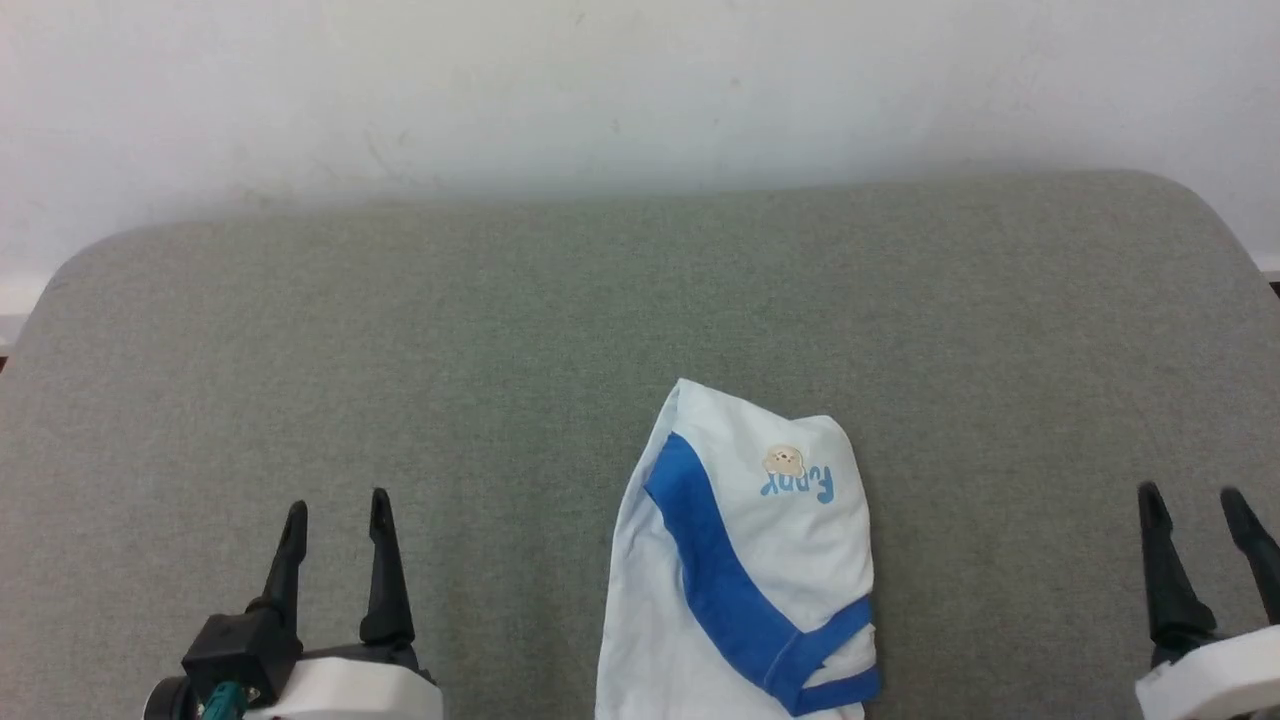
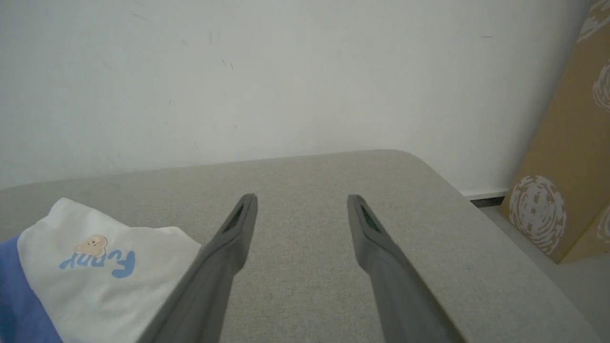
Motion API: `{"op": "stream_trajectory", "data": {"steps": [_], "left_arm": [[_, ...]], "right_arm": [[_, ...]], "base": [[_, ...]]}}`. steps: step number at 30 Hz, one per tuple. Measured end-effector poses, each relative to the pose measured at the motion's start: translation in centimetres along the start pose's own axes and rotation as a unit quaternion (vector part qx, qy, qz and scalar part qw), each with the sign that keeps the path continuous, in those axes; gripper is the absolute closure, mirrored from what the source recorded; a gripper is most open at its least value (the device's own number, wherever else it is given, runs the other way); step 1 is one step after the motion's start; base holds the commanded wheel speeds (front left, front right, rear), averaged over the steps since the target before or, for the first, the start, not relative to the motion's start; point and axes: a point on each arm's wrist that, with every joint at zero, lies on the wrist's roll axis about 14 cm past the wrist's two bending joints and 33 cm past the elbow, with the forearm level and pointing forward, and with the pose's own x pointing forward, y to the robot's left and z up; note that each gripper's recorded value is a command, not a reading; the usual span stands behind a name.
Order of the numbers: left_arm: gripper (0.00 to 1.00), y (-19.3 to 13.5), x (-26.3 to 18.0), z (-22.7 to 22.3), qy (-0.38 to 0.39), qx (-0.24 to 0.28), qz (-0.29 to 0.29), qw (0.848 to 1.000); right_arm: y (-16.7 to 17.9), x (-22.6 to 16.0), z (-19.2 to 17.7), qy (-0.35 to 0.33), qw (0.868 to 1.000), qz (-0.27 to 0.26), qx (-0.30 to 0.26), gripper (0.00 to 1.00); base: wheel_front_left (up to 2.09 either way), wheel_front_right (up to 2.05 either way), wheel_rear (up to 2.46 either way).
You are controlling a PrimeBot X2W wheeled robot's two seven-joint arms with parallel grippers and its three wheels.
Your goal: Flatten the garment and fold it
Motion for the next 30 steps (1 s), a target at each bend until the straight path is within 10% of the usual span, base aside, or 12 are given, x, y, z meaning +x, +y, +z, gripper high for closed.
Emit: {"op": "stream_trajectory", "data": {"steps": [5, 12, 17, 30], "left_arm": [[0.00, 0.0, 0.1, -0.6, 0.008, 0.003, -0.001, 1.000], [0.00, 0.2, 0.2, -0.7, 0.011, -0.001, 0.006, 1.000], [0.00, 0.4, 0.4, -0.8, 0.011, -0.001, 0.013, 1.000], [0.00, 1.2, 2.0, -1.6, 0.020, -0.011, 0.028, 0.999]], "right_arm": [[-2.0, -0.6, -5.6, 0.143, 0.987, -0.026, 0.069, 0.00], [-0.2, -1.5, -12.0, 0.329, 0.927, 0.006, 0.181, 0.00], [5.8, 0.3, -12.3, 0.372, 0.881, 0.089, 0.279, 0.00], [14.5, 4.6, -15.0, 0.435, 0.825, 0.187, 0.308, 0.00]], "base": [[0.00, 0.00, 0.00], [0.00, 0.00, 0.00], [0.00, 0.00, 0.00], [0.00, 0.00, 0.00]]}}
